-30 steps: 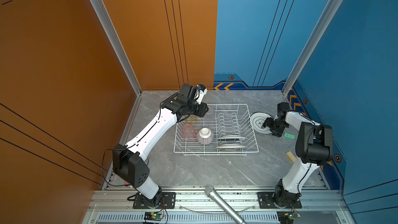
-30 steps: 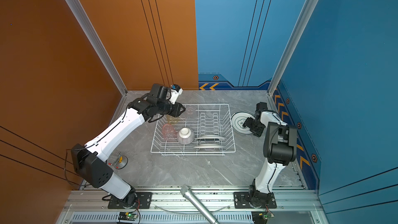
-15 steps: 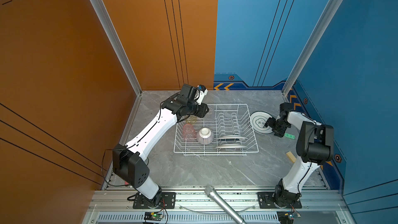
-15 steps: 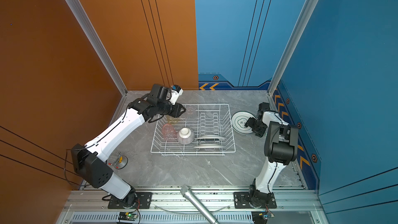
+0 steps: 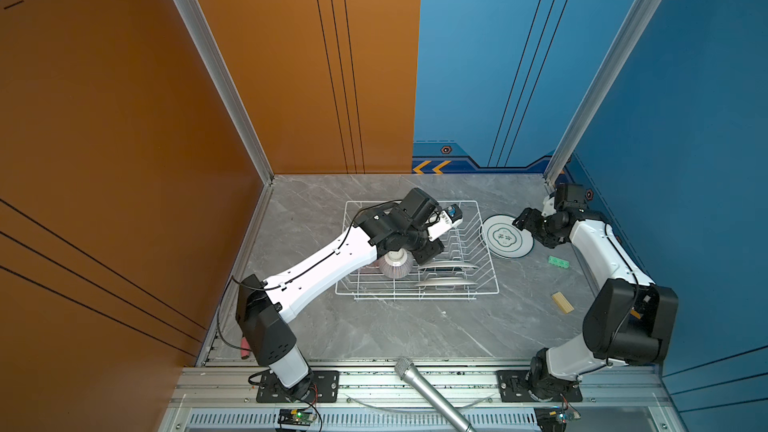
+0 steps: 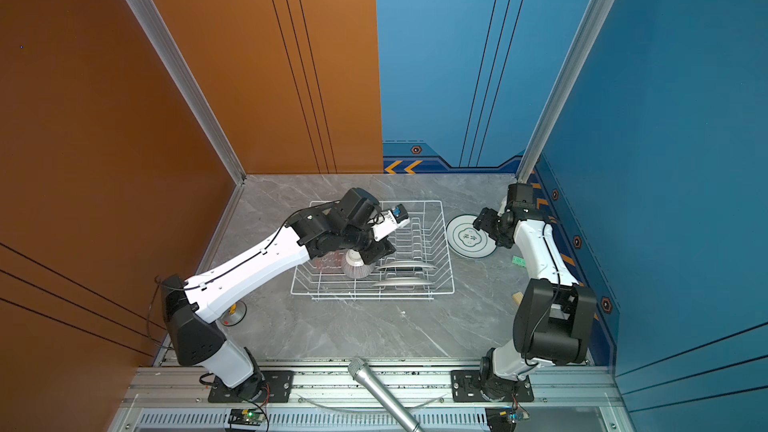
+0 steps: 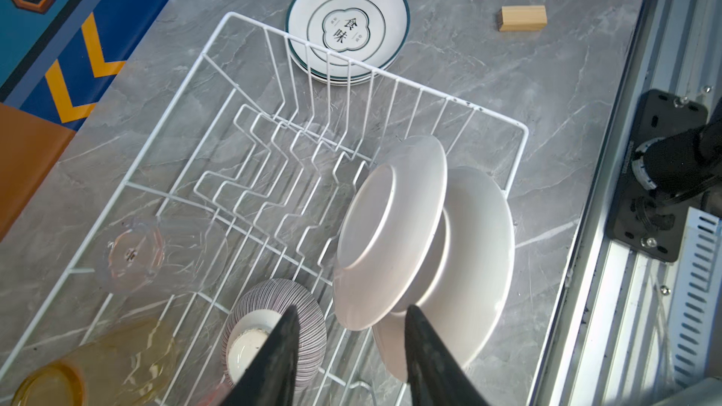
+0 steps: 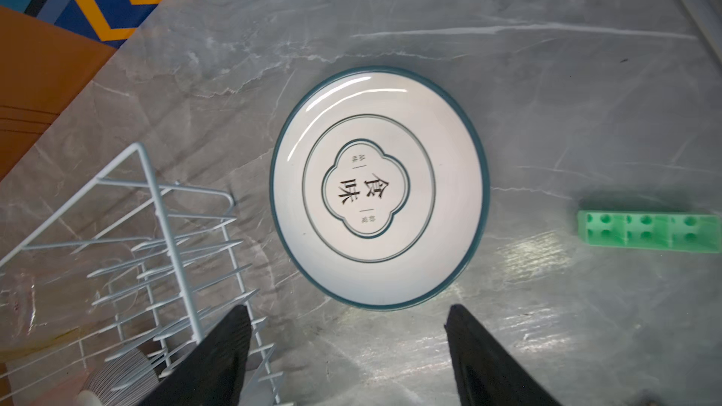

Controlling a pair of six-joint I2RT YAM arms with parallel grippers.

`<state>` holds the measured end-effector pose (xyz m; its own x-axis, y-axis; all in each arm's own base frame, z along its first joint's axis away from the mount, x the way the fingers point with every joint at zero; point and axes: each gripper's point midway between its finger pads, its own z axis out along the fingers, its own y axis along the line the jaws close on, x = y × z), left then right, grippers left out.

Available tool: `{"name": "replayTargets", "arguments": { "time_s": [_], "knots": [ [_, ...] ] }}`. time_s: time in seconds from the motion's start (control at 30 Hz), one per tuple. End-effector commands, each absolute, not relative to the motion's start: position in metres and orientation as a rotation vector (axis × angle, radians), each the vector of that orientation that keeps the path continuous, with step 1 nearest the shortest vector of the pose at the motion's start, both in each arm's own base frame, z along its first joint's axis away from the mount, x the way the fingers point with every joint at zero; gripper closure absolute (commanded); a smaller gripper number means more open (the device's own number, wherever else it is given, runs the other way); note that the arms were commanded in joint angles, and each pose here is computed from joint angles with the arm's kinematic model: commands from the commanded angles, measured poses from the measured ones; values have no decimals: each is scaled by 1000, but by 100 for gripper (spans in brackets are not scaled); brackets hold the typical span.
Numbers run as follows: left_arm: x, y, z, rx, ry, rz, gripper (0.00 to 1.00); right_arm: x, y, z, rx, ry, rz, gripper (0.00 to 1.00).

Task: Unload the mixed dishes from the dish rack
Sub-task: 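Reach the left gripper into the rack and close on a green-rimmed plate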

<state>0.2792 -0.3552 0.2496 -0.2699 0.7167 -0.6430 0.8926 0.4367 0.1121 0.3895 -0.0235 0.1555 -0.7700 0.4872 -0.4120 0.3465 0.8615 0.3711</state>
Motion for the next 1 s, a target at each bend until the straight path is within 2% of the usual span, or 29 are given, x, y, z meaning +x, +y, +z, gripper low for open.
{"name": "replayTargets", "arguments": {
  "time_s": [0.0, 0.13, 0.67, 0.97],
  "knots": [
    [275, -354, 235, 1497, 2052, -213, 54, 386, -9, 170, 536, 2540, 405, 23],
    [266, -369, 227, 1572, 2032, -225, 52, 389, -2, 177, 509, 2525, 422, 22],
    [258, -395, 193, 1719, 2041, -194, 53, 387, -6, 183, 505, 2509, 432, 23],
    [273, -398, 178, 1730, 2055, -105, 61, 386, -11, 183, 522, 2497, 442, 22]
  ]
}}
